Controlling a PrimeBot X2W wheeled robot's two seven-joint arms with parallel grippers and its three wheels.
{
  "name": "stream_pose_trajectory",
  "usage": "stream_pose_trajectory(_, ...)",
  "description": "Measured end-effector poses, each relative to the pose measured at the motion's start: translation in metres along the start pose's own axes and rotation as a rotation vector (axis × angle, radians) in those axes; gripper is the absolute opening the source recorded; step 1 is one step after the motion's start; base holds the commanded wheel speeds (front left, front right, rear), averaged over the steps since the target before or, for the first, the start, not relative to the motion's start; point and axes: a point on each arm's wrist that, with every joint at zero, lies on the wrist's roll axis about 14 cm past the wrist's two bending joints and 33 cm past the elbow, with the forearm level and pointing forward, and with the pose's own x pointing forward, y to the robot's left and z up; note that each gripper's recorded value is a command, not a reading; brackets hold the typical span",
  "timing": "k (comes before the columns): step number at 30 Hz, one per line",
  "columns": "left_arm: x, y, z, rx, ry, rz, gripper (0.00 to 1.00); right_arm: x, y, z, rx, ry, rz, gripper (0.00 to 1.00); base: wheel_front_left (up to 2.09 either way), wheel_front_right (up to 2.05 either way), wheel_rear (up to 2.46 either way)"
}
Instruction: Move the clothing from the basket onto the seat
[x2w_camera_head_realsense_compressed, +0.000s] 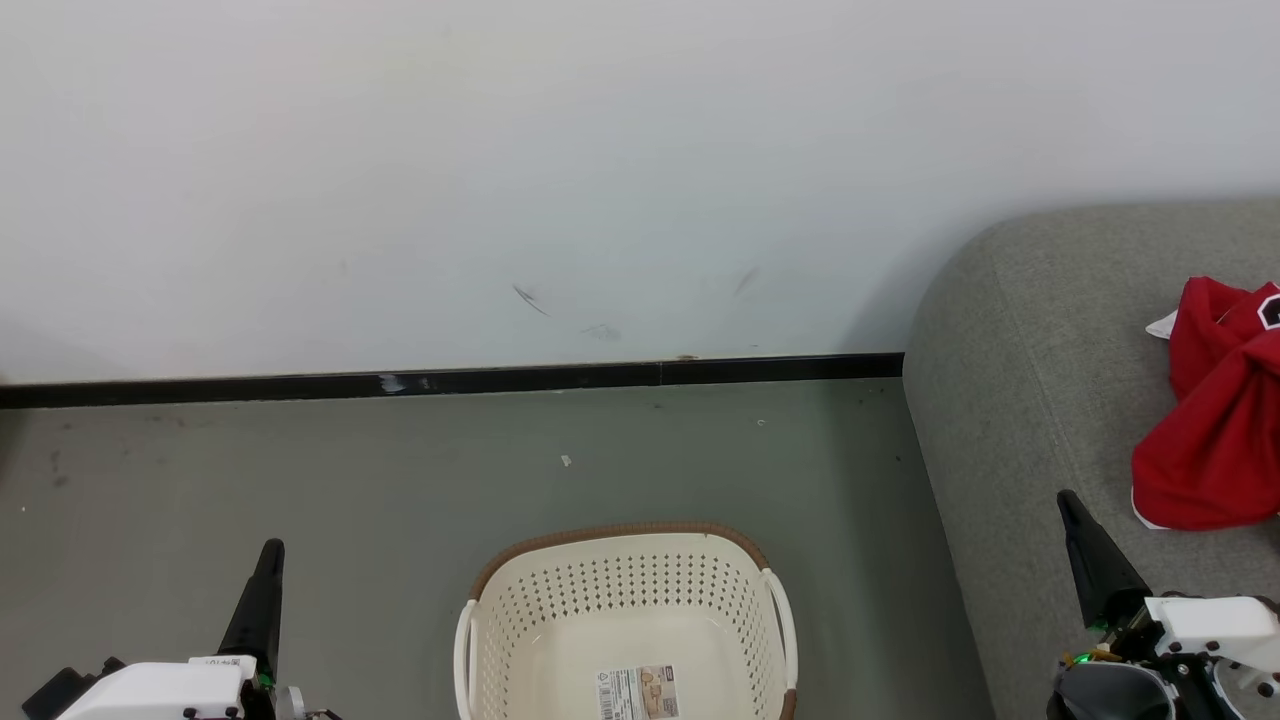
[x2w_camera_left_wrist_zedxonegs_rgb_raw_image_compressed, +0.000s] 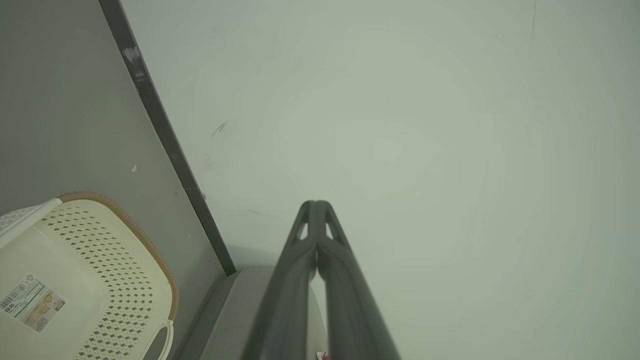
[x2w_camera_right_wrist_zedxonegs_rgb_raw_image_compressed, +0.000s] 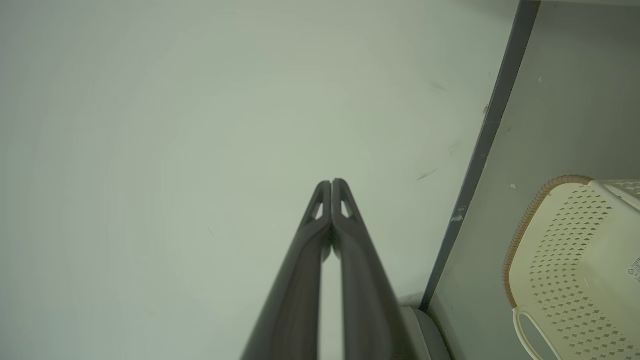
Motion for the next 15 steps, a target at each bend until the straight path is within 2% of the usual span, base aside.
stream_pose_trajectory(15, 0.0, 0.0002, -0.0001, 0.0, 0.0, 0.001, 0.0, 0.0, 0.0, -0.0001, 0.0, 0.001, 0.0, 0.0, 0.0, 0.0, 0.0)
